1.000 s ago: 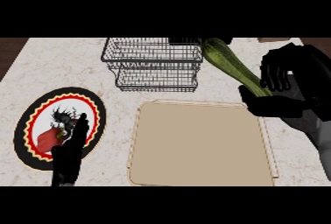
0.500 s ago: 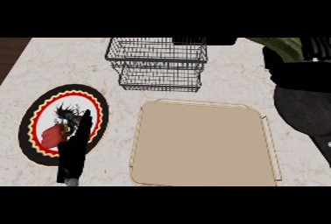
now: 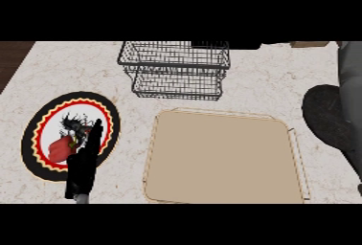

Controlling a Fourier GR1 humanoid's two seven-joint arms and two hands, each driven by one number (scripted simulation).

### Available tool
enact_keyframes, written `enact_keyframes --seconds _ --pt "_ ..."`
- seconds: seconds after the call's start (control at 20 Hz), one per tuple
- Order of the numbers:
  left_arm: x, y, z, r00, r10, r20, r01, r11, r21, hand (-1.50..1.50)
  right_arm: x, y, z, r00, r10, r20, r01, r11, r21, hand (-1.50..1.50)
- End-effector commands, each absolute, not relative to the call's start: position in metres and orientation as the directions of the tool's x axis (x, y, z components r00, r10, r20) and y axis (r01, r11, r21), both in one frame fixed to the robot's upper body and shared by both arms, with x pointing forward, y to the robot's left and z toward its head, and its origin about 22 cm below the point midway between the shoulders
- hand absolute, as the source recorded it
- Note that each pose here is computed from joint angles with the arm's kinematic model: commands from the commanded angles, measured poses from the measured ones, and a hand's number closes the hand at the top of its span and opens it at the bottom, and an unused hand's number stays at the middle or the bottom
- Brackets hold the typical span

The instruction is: Pick the squash from the tray and place it in the tiered basket

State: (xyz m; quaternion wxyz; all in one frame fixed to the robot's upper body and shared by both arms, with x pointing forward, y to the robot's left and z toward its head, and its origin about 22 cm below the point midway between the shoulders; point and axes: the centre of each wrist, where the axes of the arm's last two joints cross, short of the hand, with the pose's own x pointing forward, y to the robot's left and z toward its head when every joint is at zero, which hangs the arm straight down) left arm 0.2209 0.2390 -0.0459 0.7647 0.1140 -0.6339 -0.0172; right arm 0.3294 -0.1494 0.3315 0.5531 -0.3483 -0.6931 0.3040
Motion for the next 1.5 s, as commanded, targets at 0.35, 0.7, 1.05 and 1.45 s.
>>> enact_keyframes --seconds 0.35,0.7,1.05,1.45 --pt "0.221 0.221 -0.046 0.266 -0.165 0.950 -0.101 0.975 0.198 0.00 0.392 -0.098 0.285 -0.193 0.838 0.510 0.077 0.531 -0.844 1.50" --pt "0.203 0.233 -0.064 0.270 -0.166 0.948 -0.103 0.974 0.200 0.00 0.420 -0.071 0.265 -0.130 0.864 0.487 0.046 0.496 -0.867 1.50" --pt "0.222 0.233 -0.060 0.259 -0.159 0.953 -0.108 0.976 0.192 0.00 0.436 -0.061 0.218 -0.102 0.816 0.568 0.010 0.572 -0.820 1.50" --pt "0.212 0.235 -0.057 0.262 -0.163 0.951 -0.103 0.975 0.195 0.00 0.445 -0.062 0.206 -0.022 0.543 0.839 -0.101 0.834 -0.542 -1.50"
